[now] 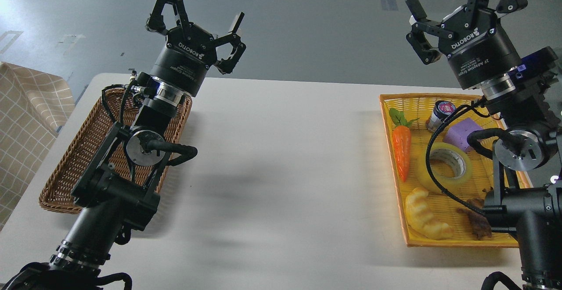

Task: Place and transfer tape with both arms
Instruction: 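Raise the right gripper up and away from the orange tray, then lower the right gripper into the tray beside the yellow tape roll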

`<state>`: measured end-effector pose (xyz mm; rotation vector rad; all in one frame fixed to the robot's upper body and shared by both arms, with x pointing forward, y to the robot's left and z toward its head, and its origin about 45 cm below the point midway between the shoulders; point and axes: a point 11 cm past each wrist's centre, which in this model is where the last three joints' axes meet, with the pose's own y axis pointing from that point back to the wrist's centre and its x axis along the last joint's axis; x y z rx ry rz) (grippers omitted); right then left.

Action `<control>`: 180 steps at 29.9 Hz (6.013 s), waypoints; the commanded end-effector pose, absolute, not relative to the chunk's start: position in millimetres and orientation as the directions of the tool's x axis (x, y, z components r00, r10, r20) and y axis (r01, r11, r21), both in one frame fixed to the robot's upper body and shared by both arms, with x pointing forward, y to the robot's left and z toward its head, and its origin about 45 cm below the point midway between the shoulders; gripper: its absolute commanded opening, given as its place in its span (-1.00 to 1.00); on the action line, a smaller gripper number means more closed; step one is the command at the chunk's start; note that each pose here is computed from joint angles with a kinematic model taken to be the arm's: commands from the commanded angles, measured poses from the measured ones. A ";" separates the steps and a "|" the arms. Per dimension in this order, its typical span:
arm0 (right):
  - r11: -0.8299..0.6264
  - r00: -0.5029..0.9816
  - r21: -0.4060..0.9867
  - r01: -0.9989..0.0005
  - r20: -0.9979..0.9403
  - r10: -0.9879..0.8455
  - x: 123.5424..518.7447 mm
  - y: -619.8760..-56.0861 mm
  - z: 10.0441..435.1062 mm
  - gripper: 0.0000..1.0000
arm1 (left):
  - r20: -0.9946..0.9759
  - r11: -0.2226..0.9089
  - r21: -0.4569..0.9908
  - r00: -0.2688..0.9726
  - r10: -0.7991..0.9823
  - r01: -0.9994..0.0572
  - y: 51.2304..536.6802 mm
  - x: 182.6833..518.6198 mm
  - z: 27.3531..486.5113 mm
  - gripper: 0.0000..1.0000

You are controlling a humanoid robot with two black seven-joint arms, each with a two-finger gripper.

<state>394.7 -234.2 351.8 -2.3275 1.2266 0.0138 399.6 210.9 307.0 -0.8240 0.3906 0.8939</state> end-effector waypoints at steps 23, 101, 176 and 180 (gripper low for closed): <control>-0.475 0.598 -0.420 -0.773 -0.236 -0.766 394.2 -231.5 350.7 1.00 | -0.607 0.362 -0.478 0.599 0.523 -0.800 210.8 396.6 308.6 0.96; -0.336 0.249 0.034 -0.941 0.742 -0.623 358.9 -395.9 391.2 1.00 | -0.634 0.344 -0.466 0.579 0.512 -0.815 209.3 393.0 298.5 0.96; -0.058 0.661 0.659 -0.750 0.747 -0.064 321.0 -377.7 148.2 0.77 | -0.637 0.343 -0.457 0.571 0.517 -0.821 213.2 387.6 293.0 0.96; -0.050 0.669 0.667 -0.744 0.740 -0.071 319.7 -380.0 143.7 0.74 | -0.636 0.344 -0.456 0.571 0.519 -0.821 214.1 387.3 293.0 0.96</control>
